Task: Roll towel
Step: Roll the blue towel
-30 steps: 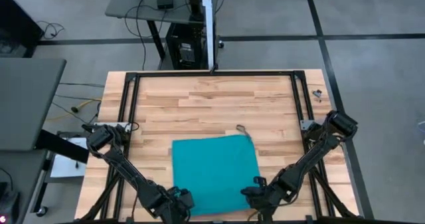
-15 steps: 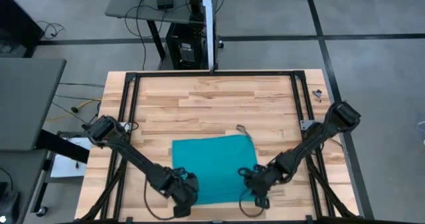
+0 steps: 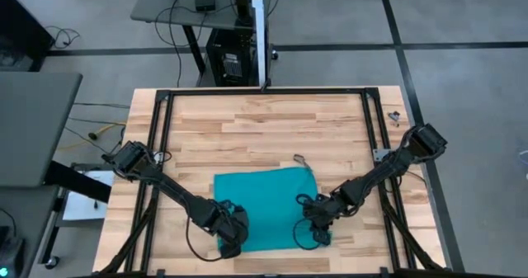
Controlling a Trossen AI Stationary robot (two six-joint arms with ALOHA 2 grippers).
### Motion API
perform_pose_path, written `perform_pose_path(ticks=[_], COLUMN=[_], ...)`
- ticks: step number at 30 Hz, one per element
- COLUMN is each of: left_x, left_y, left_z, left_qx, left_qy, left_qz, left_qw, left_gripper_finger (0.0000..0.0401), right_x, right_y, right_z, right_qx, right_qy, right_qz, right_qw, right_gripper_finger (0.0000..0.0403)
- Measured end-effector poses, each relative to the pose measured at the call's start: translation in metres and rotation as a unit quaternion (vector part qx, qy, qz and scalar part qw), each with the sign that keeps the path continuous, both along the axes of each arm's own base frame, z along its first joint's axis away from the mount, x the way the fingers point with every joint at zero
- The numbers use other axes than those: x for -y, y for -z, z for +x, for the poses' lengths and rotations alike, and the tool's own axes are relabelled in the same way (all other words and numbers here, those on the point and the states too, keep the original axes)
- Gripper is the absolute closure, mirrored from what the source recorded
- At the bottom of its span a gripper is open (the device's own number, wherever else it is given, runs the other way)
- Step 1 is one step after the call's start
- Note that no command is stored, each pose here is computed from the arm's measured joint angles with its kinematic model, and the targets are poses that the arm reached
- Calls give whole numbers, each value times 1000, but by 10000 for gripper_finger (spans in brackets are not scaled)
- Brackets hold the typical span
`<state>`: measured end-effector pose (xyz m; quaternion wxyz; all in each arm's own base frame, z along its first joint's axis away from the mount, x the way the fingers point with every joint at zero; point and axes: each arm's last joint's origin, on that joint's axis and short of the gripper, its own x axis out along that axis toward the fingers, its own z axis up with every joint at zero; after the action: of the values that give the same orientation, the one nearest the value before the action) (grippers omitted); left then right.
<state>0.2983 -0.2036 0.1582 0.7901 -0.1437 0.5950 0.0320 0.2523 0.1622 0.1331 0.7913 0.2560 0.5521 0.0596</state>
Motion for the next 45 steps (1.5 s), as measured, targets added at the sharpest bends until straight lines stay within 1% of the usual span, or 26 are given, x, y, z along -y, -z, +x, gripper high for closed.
perform_pose_path(ticks=[6,11,13,17,22,24,26,29,32,35,39,40,42,44,45], left_x=[-1,-3,-5,-9,-21,-24,-27,-30,-30,-25,-13,-12,-8,-5,-4], left_y=[0,0,0,-2,-21,-30,-39,-47,-50,-51,-46,-45,-43,-42,-41], left_z=[0,1,2,1,-6,-9,-10,-11,-12,-11,-14,-14,-15,-17,-17], left_qx=[0,-1,-3,-16,-32,-31,-15,4,10,25,43,45,53,53,52], left_qy=[-11,-19,-23,-23,-33,-33,-32,-38,-51,-59,-56,-60,-69,-71,-70], left_qz=[2,1,0,-2,9,11,13,16,14,2,-19,-28,-43,-45,-44], left_qw=[1000,1000,1000,1000,999,999,999,999,999,998,997,997,995,995,995], left_gripper_finger=[401,399,388,350,309,303,302,303,305,305,305,305,306,306,306], right_x=[3,5,7,13,30,38,44,46,42,32,17,13,5,-2,-5], right_y=[2,2,3,0,-18,-29,-39,-49,-52,-50,-42,-40,-39,-37,-34], right_z=[0,0,1,3,2,0,-4,-7,-10,-15,-20,-21,-18,-14,-12], right_qx=[2,1,-3,-3,1,10,17,34,39,38,41,47,83,115,118], right_qy=[-1,-2,5,16,34,39,36,34,25,11,10,8,8,7,7], right_qz=[-6,-9,-10,-8,-8,-7,-11,-8,-7,-8,-33,-35,-22,-17,-19], right_qw=[1000,1000,1000,1000,999,999,999,999,999,999,999,998,996,993,993], right_gripper_finger=[400,383,372,340,295,281,271,265,266,270,275,275,275,276,277])
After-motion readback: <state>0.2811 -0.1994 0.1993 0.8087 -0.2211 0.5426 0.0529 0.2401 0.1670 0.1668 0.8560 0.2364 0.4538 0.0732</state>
